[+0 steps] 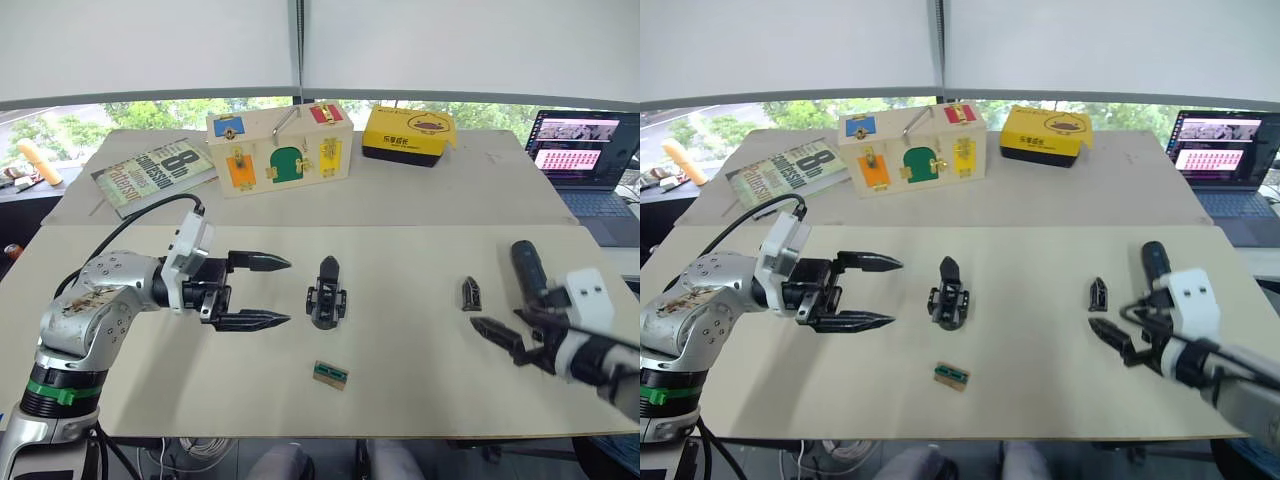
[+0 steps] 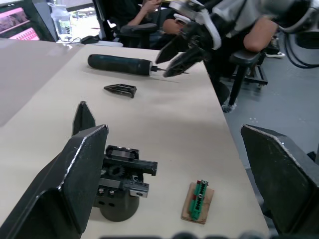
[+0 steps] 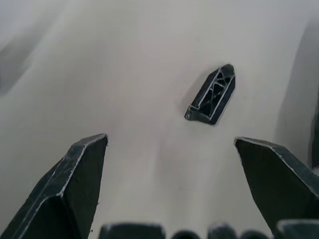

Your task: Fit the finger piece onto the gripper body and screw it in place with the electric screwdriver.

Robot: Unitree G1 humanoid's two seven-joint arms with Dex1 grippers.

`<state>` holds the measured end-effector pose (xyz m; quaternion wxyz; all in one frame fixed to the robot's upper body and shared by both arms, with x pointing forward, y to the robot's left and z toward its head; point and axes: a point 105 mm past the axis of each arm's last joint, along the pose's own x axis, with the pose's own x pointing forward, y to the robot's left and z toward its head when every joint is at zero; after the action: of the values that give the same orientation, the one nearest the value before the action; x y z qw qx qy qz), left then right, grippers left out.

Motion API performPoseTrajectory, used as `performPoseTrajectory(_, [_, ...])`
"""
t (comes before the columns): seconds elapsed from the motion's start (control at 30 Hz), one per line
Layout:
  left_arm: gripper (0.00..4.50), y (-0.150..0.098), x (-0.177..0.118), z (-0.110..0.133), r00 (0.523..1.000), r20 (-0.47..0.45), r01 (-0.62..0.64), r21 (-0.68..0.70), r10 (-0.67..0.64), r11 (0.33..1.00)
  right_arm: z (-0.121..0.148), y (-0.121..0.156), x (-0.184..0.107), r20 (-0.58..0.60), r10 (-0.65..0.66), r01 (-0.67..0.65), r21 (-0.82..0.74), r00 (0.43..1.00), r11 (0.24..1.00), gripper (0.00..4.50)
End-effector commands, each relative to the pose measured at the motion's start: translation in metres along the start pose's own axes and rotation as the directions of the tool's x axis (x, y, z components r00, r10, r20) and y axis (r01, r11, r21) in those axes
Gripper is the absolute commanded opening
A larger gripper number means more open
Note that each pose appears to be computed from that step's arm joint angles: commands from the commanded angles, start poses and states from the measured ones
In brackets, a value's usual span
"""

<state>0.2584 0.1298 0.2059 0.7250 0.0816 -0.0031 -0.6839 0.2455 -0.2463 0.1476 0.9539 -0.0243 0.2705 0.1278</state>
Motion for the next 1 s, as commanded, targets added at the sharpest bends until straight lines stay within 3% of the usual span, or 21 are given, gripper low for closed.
performPoseTrajectory(0.03, [4.48, -0.004, 0.006, 0.009, 1.000, 0.024, 0.014, 0.030, -0.015, 0.999, 0.008, -0.009, 0.018, -0.104, -0.024, 0.034, 0.091, 0.994, 0.995, 4.50])
performPoseTrajectory(0.33, [4.48, -0.005, 0.010, 0.011, 1.000, 0.026, -0.012, 0.054, 0.010, 0.998, 0.045, -0.032, 0.054, -0.252, -0.137, 0.180, 0.160, 0.958, 0.971, 4.50])
performPoseTrajectory(0.7, [4.48, -0.012, 0.011, 0.015, 1.000, 0.021, -0.016, 0.061, 0.015, 0.998, 0.019, -0.026, 0.070, -0.368, -0.101, 0.168, 0.155, 0.924, 0.974, 4.50])
performPoseTrajectory(0.93, [4.48, -0.012, 0.011, 0.014, 1.000, 0.022, -0.017, 0.059, 0.015, 0.998, 0.003, -0.036, 0.070, -0.403, -0.127, 0.215, 0.182, 0.906, 0.960, 4.50])
performPoseTrajectory(1.0, [4.50, -0.013, 0.011, 0.013, 1.000, 0.022, -0.015, 0.057, 0.014, 0.998, -0.003, -0.033, 0.069, -0.420, -0.100, 0.192, 0.183, 0.902, 0.964, 3.98])
